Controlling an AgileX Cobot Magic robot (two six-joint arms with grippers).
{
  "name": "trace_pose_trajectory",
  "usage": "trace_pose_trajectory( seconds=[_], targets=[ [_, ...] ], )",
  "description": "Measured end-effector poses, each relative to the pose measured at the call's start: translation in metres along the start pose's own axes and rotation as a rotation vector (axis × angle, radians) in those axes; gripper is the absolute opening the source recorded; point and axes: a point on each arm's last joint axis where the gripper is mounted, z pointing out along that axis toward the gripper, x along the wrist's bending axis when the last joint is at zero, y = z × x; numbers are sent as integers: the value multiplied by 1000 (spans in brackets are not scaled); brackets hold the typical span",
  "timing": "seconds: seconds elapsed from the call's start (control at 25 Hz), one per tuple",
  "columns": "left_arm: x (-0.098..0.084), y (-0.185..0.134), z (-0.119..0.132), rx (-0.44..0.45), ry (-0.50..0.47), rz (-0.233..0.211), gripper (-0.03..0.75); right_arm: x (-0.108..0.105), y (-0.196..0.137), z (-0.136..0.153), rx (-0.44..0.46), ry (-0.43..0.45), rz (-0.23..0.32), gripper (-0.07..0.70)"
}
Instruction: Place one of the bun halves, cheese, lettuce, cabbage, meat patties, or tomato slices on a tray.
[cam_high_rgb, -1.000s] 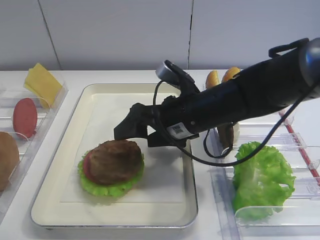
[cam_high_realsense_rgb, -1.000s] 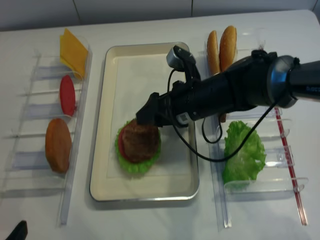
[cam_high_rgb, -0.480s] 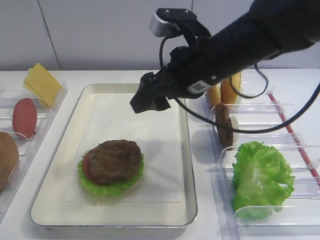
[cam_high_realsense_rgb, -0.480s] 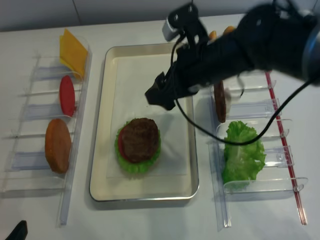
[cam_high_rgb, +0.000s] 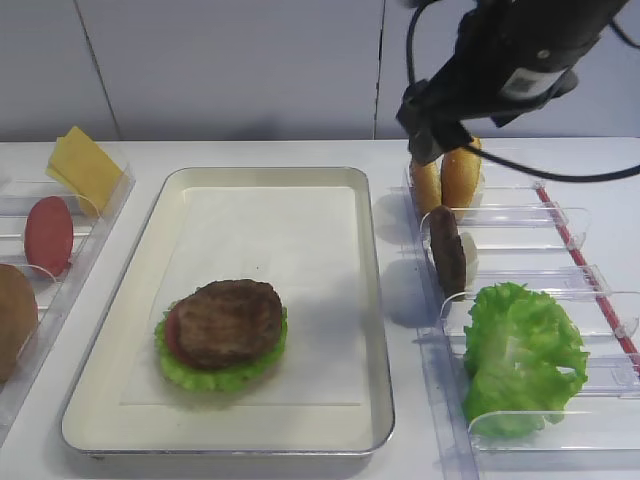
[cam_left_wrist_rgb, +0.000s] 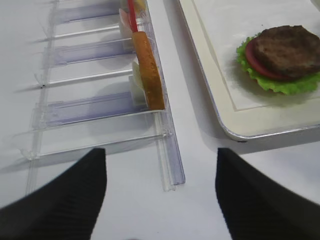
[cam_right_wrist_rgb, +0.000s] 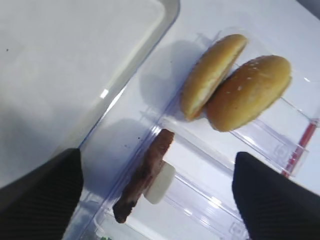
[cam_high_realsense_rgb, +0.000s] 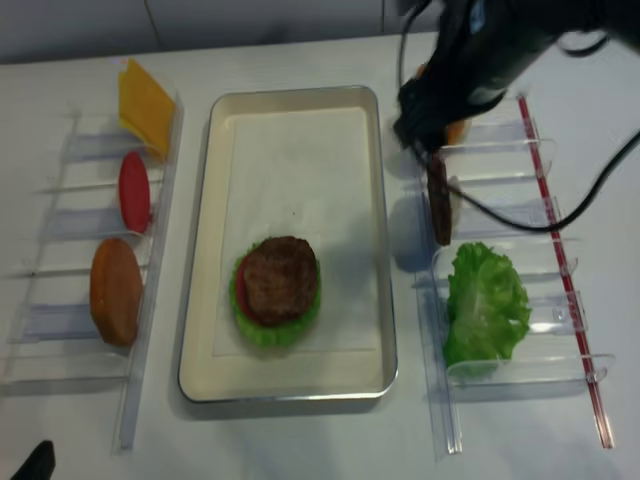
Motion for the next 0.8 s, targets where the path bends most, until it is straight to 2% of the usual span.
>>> trace_pose_trajectory(
  seconds=[0.12, 0.28, 0.48, 0.6, 0.8],
  targets=[
    [0, 0, 0, 0, 0, 0, 471, -19, -7, -24, -35, -18, 93, 618],
    [0, 0, 0, 0, 0, 0, 471, -37, -22, -59, -80, -30, 186, 618],
    [0, 0, 0, 0, 0, 0, 471, -50, -66, -96, -193, -5, 333, 618],
    [0, 0, 0, 0, 0, 0, 471, -49, -101, -112, -230, -34, 388, 618],
    [0, 0, 0, 0, 0, 0, 471, -26, -160, -126, -301, -50, 463, 618]
  ],
)
